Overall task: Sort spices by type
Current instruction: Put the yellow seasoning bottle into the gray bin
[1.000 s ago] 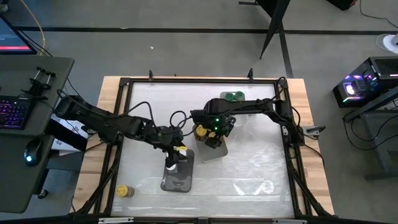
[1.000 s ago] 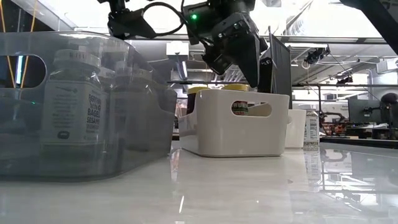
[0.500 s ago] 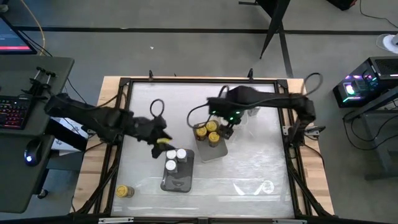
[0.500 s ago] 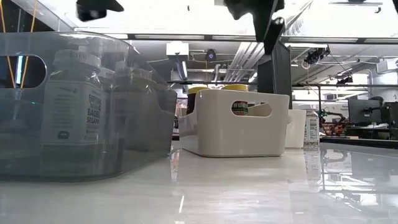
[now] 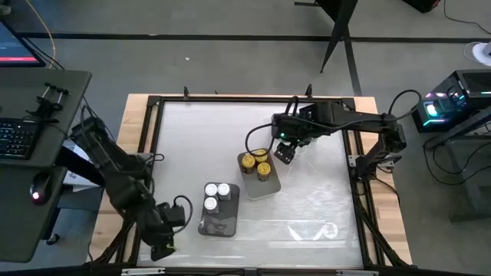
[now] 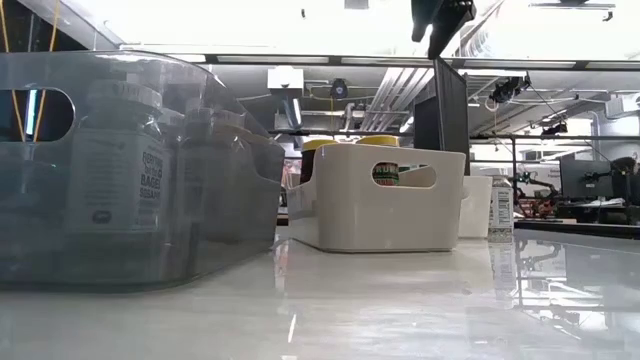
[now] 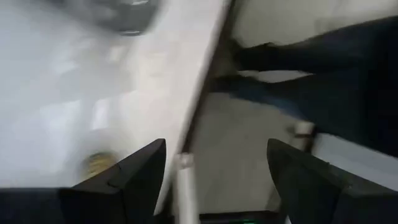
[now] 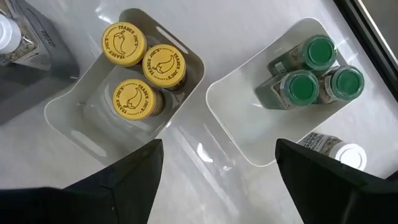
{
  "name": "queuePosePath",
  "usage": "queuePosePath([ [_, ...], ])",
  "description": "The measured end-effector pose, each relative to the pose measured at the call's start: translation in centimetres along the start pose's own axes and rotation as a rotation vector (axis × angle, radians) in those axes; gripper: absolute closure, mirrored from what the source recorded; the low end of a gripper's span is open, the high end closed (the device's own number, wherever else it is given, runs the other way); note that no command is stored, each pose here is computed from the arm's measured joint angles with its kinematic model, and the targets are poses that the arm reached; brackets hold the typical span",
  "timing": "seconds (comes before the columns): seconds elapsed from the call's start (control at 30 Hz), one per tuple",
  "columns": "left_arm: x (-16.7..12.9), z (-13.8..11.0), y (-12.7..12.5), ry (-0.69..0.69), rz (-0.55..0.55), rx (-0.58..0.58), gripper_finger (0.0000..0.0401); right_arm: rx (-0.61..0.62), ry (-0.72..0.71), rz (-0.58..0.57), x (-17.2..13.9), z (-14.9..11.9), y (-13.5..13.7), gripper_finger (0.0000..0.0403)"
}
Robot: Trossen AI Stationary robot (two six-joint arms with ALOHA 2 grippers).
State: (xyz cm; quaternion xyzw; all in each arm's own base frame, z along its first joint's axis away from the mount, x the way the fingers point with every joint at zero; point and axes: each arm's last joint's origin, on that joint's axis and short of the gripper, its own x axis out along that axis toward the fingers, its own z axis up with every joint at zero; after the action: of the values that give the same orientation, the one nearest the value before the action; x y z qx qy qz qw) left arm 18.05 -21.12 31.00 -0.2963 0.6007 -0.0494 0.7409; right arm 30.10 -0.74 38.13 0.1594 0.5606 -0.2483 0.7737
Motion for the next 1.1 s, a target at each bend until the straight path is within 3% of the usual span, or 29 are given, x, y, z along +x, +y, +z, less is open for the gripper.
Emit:
queuePosePath([
  [0.1,-1.0,-0.3,-0.5,0.067,0.188,0.050,0.0135,-0.016,-0.006,0.004,0.0,0.1,0.1,0.0096],
  [0.23,-0.4,-2.0,-1.1,0.185,0.401,0.198,0.0135,-0.019,-0.006,0.003,0.1,0.1,0.1,0.0096],
  [0.47,1.1,-5.3,-2.6,0.209,0.332,0.356,0.0135,-0.048,-0.003,0.009,-0.1,-0.4,0.8,0.0096],
  [0.63,1.3,-5.8,-2.2,0.144,0.363,0.366,0.0135,-0.038,-0.003,0.014,-0.2,-0.7,1.2,0.0096],
  [0.87,3.9,-6.6,-0.2,0.219,0.376,0.398,0.0135,-0.008,-0.006,0.018,-0.2,-0.8,1.4,0.0096],
  [1.1,3.0,-7.2,0.9,0.147,0.394,0.407,0.0135,0.019,-0.006,0.019,-0.2,-0.8,1.4,0.0096],
])
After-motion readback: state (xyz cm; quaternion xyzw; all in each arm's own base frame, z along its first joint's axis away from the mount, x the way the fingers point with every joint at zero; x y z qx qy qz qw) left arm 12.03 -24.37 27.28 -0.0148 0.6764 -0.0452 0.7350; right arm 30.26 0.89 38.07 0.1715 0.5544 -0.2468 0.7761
